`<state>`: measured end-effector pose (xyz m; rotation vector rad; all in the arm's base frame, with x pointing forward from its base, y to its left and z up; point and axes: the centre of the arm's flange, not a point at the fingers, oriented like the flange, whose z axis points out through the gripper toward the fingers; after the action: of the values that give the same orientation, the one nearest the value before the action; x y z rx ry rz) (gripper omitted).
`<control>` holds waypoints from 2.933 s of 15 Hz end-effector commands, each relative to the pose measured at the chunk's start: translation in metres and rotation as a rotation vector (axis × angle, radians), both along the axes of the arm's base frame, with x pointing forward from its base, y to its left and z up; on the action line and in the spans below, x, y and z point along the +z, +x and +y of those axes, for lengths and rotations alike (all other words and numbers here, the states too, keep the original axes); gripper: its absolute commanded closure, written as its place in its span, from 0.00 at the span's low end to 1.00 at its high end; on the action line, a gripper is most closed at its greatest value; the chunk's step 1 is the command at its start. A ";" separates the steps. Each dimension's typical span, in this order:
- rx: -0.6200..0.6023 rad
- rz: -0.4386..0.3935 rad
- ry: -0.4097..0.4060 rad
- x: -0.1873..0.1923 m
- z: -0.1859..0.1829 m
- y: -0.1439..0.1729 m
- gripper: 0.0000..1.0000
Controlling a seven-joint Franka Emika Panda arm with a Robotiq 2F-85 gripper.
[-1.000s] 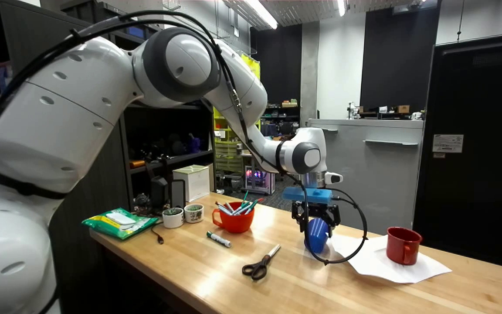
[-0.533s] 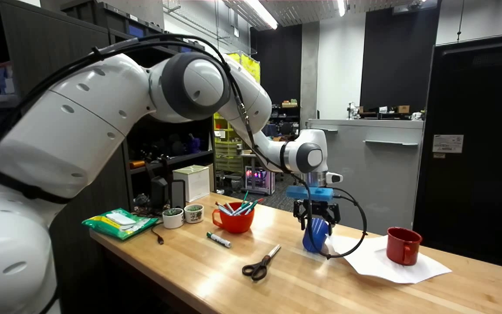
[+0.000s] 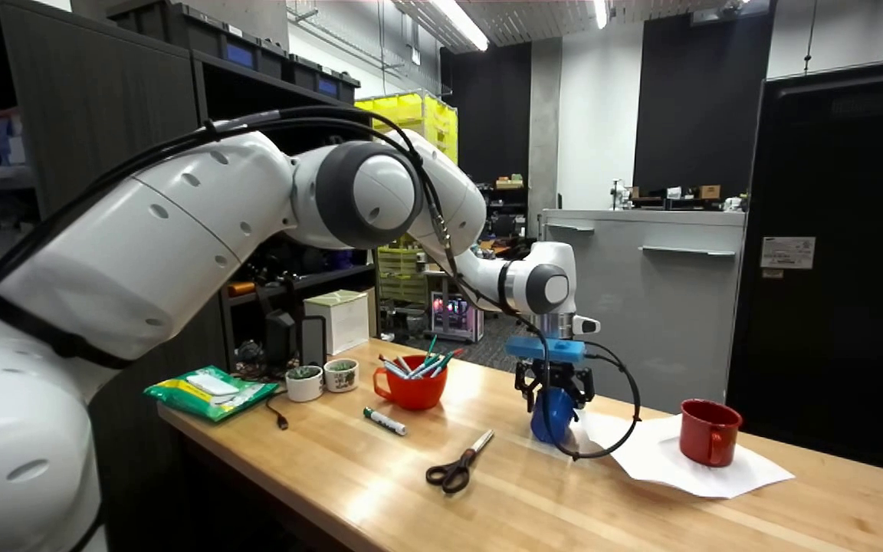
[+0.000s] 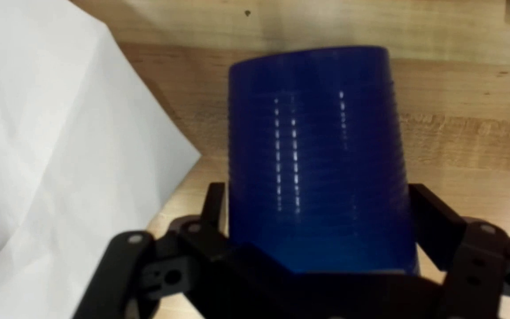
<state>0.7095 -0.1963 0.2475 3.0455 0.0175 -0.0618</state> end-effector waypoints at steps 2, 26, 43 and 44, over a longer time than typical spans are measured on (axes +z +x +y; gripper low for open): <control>0.011 0.001 0.010 0.002 -0.002 0.013 0.31; -0.037 -0.861 -0.219 0.022 0.047 -0.143 0.40; -0.296 -0.922 -0.327 0.023 0.020 -0.135 0.40; -0.316 -0.917 -0.339 0.018 0.016 -0.134 0.40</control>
<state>0.5941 -0.1750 0.3028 2.4787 -0.4132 1.1523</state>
